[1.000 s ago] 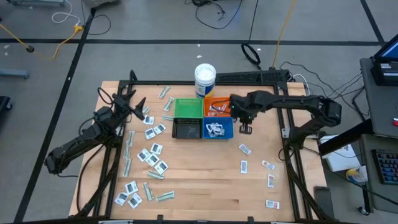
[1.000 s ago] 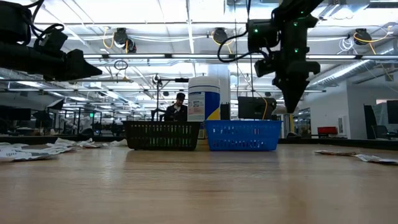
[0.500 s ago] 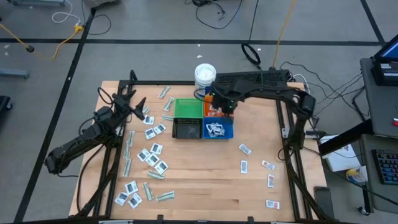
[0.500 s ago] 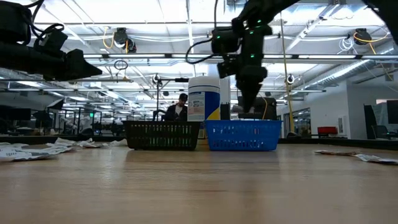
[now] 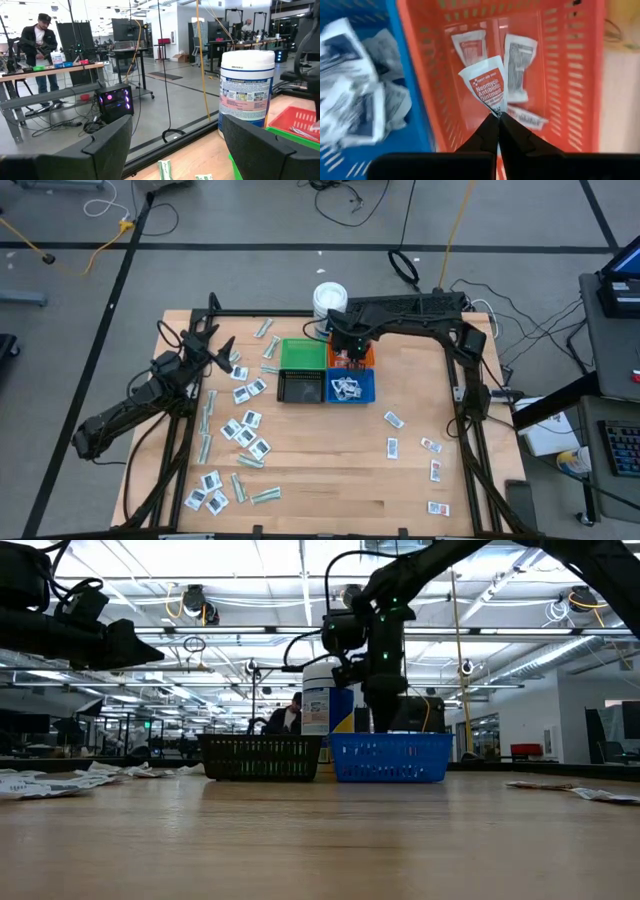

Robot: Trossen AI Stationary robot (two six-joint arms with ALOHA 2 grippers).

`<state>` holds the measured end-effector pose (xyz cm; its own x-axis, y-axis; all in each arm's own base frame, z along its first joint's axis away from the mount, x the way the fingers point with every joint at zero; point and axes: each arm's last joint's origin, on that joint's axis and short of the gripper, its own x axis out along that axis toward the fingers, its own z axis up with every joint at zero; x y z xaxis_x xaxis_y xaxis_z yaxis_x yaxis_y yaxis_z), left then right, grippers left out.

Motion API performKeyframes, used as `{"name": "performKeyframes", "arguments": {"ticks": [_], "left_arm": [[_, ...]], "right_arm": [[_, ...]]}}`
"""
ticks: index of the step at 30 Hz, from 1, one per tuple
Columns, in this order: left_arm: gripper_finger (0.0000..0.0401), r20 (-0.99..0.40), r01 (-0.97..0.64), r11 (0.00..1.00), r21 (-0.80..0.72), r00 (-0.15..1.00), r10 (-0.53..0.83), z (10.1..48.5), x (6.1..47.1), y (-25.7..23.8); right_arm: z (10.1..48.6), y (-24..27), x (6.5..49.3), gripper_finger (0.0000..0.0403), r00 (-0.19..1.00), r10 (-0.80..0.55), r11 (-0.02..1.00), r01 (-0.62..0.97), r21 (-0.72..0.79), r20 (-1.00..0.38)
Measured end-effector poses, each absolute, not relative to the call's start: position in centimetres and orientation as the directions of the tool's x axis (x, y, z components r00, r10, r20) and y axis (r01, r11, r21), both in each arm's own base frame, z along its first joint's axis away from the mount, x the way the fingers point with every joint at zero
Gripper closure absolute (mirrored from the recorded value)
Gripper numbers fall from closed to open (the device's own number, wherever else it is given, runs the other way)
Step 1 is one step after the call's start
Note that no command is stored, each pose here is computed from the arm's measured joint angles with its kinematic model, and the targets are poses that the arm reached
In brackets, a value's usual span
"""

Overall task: Pick & Place First Aid Supplies
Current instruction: Put the orange ointment pack into the orange basket

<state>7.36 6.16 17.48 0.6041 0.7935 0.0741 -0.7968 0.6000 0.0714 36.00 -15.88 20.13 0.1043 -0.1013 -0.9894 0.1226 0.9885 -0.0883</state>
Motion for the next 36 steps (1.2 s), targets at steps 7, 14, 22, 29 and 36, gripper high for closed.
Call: {"name": "performKeyframes", "arguments": {"ticks": [7,14,22,29,36], "left_arm": [[0.0093,0.074,-0.797,0.6,0.071,0.604,0.794,17.5,7.4,6.2],[0.0093,0.074,-0.797,0.6,0.071,0.604,0.793,17.5,7.4,6.2],[0.0093,0.074,-0.797,0.6,0.071,0.604,0.794,17.5,7.4,6.2],[0.0093,0.074,-0.797,0.6,0.071,0.604,0.794,17.5,7.4,6.2],[0.0093,0.074,-0.797,0.6,0.071,0.604,0.794,17.5,7.4,6.2]], "right_arm": [[19.3,-15.5,36.1,0.0397,0.111,-0.103,0.987,0.134,-0.088,-0.988],[19.3,-15.8,36.0,0.0338,0.082,-0.179,0.971,0.174,-0.163,-0.98],[20.9,-15.2,35.3,0.0244,0.09,-0.177,0.928,0.347,-0.136,-0.98],[23.8,-12.6,34.2,0.0228,0.078,-0.162,0.853,0.512,-0.1,-0.984],[25.4,-9.2,33.0,0.0236,0.132,-0.167,0.837,0.542,-0.069,-0.977]]}}
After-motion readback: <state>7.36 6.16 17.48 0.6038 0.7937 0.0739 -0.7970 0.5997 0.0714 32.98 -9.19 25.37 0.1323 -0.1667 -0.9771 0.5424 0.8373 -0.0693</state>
